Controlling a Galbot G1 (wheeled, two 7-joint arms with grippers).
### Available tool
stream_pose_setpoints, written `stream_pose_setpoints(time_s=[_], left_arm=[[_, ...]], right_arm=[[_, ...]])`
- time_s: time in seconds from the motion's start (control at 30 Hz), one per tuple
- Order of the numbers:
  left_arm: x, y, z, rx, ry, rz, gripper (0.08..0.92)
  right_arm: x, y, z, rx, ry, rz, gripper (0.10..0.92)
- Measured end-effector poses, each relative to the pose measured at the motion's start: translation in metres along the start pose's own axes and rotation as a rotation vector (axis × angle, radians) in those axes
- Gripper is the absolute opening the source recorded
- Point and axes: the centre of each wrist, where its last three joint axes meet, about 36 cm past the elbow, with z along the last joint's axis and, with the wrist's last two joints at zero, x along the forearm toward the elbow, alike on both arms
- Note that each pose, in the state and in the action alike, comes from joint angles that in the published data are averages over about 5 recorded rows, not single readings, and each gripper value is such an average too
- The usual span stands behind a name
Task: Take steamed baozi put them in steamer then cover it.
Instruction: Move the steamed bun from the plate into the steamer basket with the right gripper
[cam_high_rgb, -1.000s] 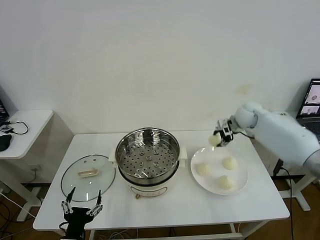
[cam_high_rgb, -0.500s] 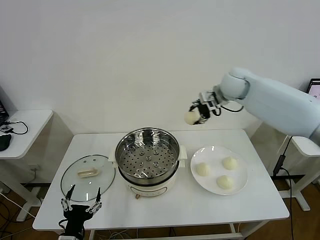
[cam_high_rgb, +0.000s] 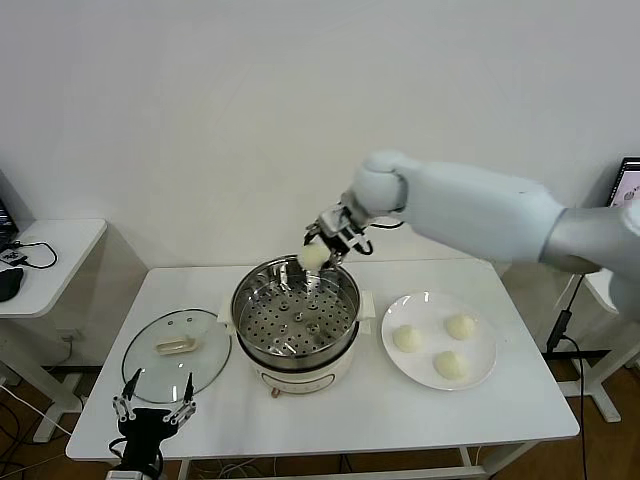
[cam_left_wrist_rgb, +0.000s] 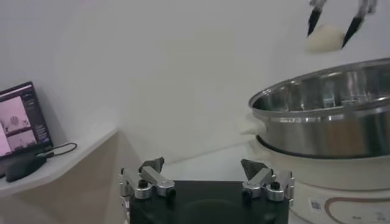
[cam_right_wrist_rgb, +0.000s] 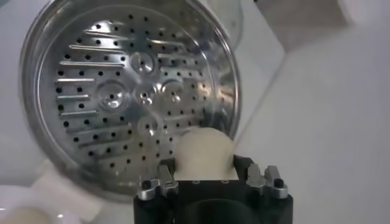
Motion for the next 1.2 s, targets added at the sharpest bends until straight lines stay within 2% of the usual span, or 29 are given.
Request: stream_pose_setpoints(time_s=[0.57,0.7,0.93,1.2], left_arm=[[-0.002,0.003,-0.003,0.004,-0.009,-0.013,0.823],[-0.002,0.003,-0.004,0.006,-0.012,-0.015,0.823],[-0.002,0.002,-0.005,0.007,-0.014,-0.015,0.823],[-0.002,0.004,-0.009,0.004,-0.026,-0.012,0.823]], right_arm=[[-0.072,0.004,-0.008,0.242,0.001,-0.027,0.616],[-0.081,0.004,-0.009,0.268,-0.007,-0.028,0.643],[-0.080,0.004,-0.006,0.289,-0.007,-0.030,0.803],[-0.039,-0.005,0.001,0.224,0.015,-0.030,0.823]])
